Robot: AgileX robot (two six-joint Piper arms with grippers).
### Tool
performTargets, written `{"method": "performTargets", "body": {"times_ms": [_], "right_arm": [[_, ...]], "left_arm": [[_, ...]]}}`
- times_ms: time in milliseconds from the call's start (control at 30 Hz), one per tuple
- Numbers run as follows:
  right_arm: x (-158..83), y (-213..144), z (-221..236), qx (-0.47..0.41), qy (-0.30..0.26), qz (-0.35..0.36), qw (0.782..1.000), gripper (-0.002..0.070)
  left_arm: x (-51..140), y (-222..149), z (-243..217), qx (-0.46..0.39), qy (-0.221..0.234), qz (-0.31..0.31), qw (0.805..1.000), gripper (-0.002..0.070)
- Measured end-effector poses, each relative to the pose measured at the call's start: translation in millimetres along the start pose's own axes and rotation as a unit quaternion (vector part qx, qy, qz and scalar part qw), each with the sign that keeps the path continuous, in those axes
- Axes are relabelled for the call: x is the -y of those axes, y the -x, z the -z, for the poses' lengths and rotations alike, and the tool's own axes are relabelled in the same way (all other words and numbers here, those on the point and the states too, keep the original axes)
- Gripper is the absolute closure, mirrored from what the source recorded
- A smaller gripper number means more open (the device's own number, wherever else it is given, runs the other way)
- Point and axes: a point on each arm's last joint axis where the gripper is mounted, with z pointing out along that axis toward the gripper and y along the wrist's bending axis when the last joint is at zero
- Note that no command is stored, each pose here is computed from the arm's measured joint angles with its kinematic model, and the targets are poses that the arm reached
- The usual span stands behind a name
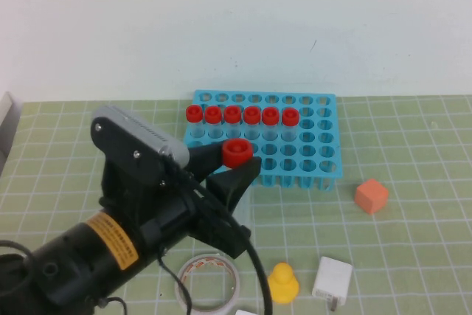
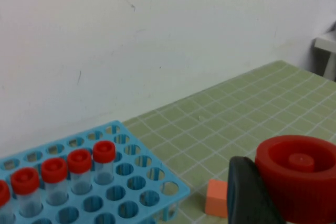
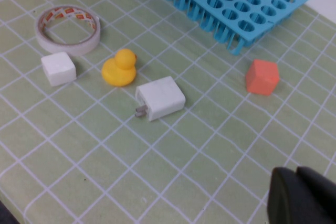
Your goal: Place the test tubes
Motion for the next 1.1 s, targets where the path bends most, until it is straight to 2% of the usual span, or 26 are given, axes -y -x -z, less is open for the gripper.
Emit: {"method": "performTargets", "body": {"times_ms": [133, 400, 767, 1100], "right_arm": [[0.0, 0.0, 0.0, 0.000, 0.000, 0.000, 1.000, 0.0678], [0.0, -0.1, 0.0, -0.001, 0.000, 0.000, 1.000, 0.0678], [0.0, -0.2, 0.0, -0.001, 0.000, 0.000, 1.000, 0.0678], [0.0, -0.2, 0.0, -0.001, 0.000, 0.000, 1.000, 0.0678]], "left_arm": [[-2.0, -4.6, -6.3, 0.008, 0.015, 0.037, 0.999, 0.0410], [-7.5, -4.7, -23.3, 0.079, 0.029, -0.028, 0.996, 0.0410], [-18.5, -11.7, -91.4, 0.070, 0.051, -0.018, 0.996, 0.0410], [-49.2, -31.7, -132.6, 0.047, 0.041, -0.026, 0.998, 0.0410]]}}
